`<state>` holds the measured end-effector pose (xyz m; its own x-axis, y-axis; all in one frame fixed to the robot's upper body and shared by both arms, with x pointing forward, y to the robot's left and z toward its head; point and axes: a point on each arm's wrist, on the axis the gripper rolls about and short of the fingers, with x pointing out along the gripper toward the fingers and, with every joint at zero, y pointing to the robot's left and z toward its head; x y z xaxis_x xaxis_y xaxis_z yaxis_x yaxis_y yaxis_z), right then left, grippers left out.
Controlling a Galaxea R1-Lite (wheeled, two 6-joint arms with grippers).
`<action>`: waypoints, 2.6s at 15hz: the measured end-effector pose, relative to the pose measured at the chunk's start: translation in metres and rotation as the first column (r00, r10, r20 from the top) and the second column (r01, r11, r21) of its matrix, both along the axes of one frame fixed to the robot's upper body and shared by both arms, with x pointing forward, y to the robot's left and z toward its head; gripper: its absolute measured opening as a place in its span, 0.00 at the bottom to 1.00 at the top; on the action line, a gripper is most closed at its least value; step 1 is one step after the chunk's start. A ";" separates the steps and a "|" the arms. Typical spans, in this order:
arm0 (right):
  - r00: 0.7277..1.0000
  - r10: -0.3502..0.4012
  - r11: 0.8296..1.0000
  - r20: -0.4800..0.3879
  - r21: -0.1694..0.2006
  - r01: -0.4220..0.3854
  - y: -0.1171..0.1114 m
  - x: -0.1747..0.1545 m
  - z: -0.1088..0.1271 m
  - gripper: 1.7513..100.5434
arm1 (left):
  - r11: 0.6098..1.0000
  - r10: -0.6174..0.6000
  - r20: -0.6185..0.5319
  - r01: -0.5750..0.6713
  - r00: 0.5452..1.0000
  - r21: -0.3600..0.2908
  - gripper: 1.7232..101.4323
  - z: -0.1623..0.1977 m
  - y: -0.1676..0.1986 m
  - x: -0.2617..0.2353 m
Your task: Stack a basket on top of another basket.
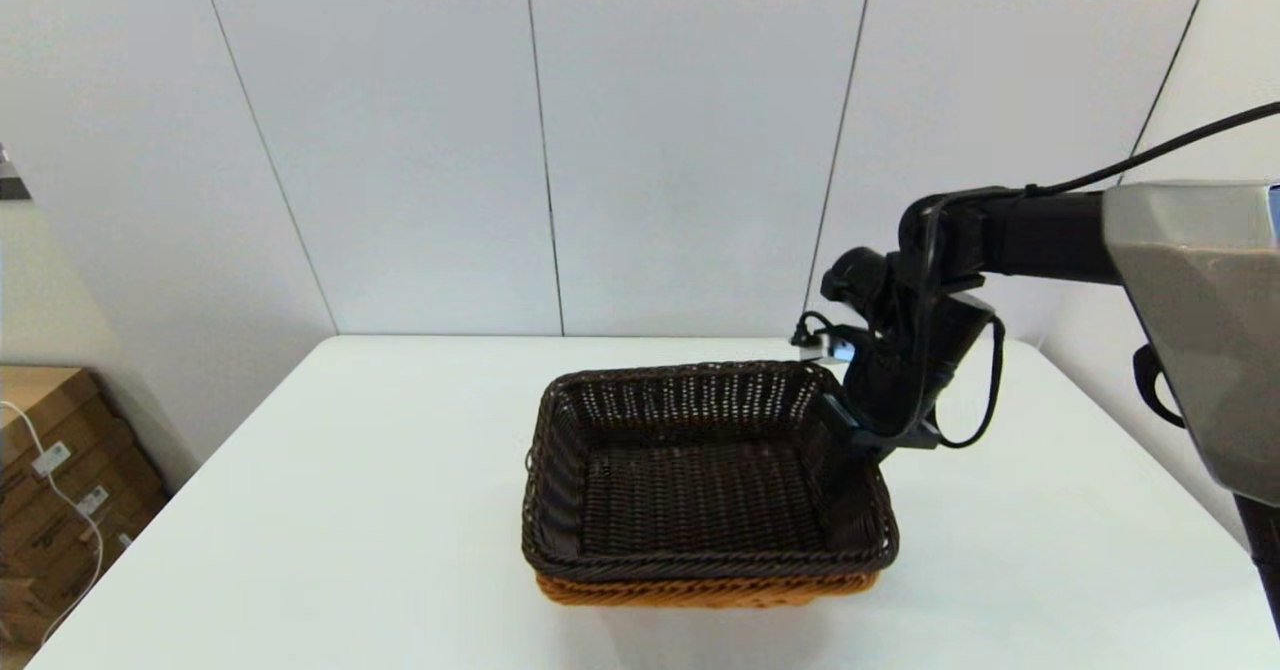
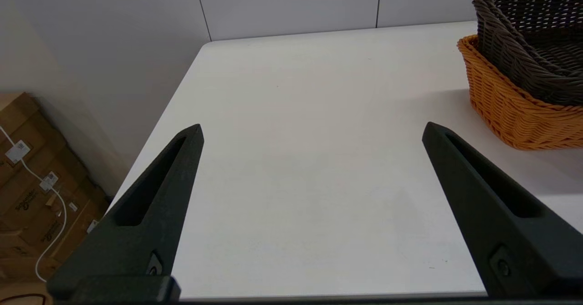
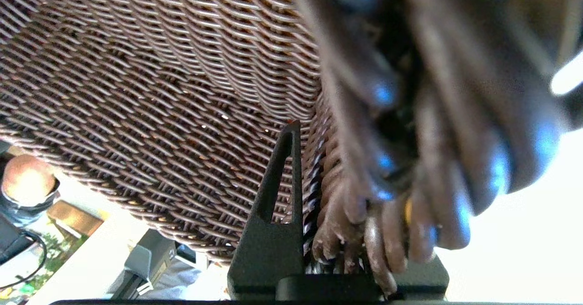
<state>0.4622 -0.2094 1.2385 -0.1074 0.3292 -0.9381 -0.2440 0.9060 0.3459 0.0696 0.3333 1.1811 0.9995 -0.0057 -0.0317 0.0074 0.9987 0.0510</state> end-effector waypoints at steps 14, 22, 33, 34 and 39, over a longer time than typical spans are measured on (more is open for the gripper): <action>0.984 -0.002 0.999 0.177 0.050 -0.006 -0.005 -0.010 0.045 0.82 | 1.000 0.000 0.003 0.000 1.000 0.000 0.96 0.000 0.000 0.000; 0.978 -0.122 0.983 0.172 0.157 0.095 -0.095 -0.035 0.091 0.92 | 1.000 0.002 0.007 -0.002 1.000 -0.002 0.96 0.000 0.000 -0.001; 0.924 -0.159 0.966 0.347 0.250 0.073 -0.126 -0.243 0.166 0.96 | 1.000 0.003 0.009 -0.003 1.000 -0.007 0.96 0.000 0.000 -0.001; 0.918 -0.157 0.964 0.364 0.257 0.063 -0.124 -0.266 0.164 0.96 | 1.000 0.004 0.008 -0.004 1.000 -0.007 0.96 0.000 0.000 -0.001; 0.862 -0.129 0.966 0.491 0.260 -0.003 -0.114 -0.378 0.139 0.96 | 1.000 0.003 0.010 -0.003 1.000 -0.009 0.96 0.000 0.000 -0.001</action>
<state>0.0845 -0.3232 1.3771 0.3824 0.5431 -0.7476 -0.3884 0.8285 0.4033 0.0691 0.3334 1.1808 0.9998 -0.0030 -0.0215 0.0039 0.9991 0.0422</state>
